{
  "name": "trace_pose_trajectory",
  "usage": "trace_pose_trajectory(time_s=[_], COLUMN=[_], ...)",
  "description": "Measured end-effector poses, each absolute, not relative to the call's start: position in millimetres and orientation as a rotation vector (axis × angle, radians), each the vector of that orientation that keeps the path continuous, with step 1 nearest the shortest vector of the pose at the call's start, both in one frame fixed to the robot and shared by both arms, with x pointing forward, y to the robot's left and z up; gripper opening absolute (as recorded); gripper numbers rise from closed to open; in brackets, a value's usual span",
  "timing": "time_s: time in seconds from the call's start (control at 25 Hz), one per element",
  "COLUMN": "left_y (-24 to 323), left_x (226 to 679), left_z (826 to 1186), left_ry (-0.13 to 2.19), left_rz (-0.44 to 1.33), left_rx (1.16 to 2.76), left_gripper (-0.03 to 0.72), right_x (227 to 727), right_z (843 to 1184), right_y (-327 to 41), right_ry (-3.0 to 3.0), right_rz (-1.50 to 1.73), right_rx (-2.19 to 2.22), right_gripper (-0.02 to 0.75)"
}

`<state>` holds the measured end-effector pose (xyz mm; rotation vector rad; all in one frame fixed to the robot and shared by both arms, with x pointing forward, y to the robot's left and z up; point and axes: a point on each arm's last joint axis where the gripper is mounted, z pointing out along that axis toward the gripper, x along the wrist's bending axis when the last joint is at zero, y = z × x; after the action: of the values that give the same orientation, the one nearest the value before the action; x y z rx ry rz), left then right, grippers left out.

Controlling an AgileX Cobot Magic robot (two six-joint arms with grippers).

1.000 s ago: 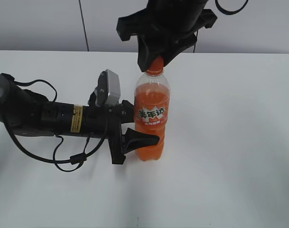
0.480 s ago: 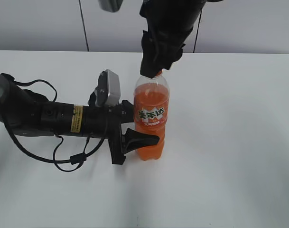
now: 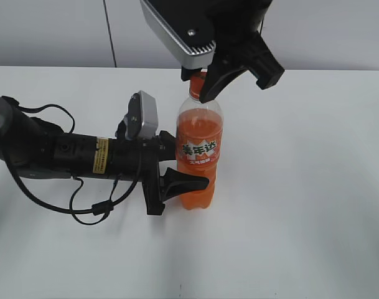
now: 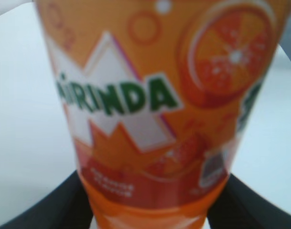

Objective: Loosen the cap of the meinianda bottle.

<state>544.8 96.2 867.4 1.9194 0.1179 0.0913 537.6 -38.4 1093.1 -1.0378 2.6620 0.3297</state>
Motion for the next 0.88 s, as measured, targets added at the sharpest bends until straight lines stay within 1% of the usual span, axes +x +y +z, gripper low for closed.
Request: trace_pose_trajectory(time_s=[0.28,0.52,0.6,0.76,0.88], left_y=[96.2,96.2,96.2,96.2,96.2], left_x=[544.8,544.8,544.8,544.8,544.8], left_z=[867.4,867.4,867.4,867.4,867.4], left_ry=[0.118,0.118,0.120,0.122,0.122], left_rz=[0.091,0.091,0.091,0.090,0.090], left_rx=[1.919,1.919,1.919,1.919,1.919], left_gripper=[0.410,0.410,0.410,0.410,0.410], right_x=[537.5,537.7,538.1,538.8,538.9], right_z=[1093.1,1093.4,1093.5,1093.7,1093.7], right_y=[-38.3,-38.2,-38.0,-37.8,-37.9], right_ry=[2.652,2.728,2.742,2.749,2.754], right_rz=[0.328,0.357,0.365,0.369,0.371], right_rx=[-1.061,-0.880,-0.828,-0.787,-0.770], right_gripper=[0.283,0.293,0.316,0.396,0.421])
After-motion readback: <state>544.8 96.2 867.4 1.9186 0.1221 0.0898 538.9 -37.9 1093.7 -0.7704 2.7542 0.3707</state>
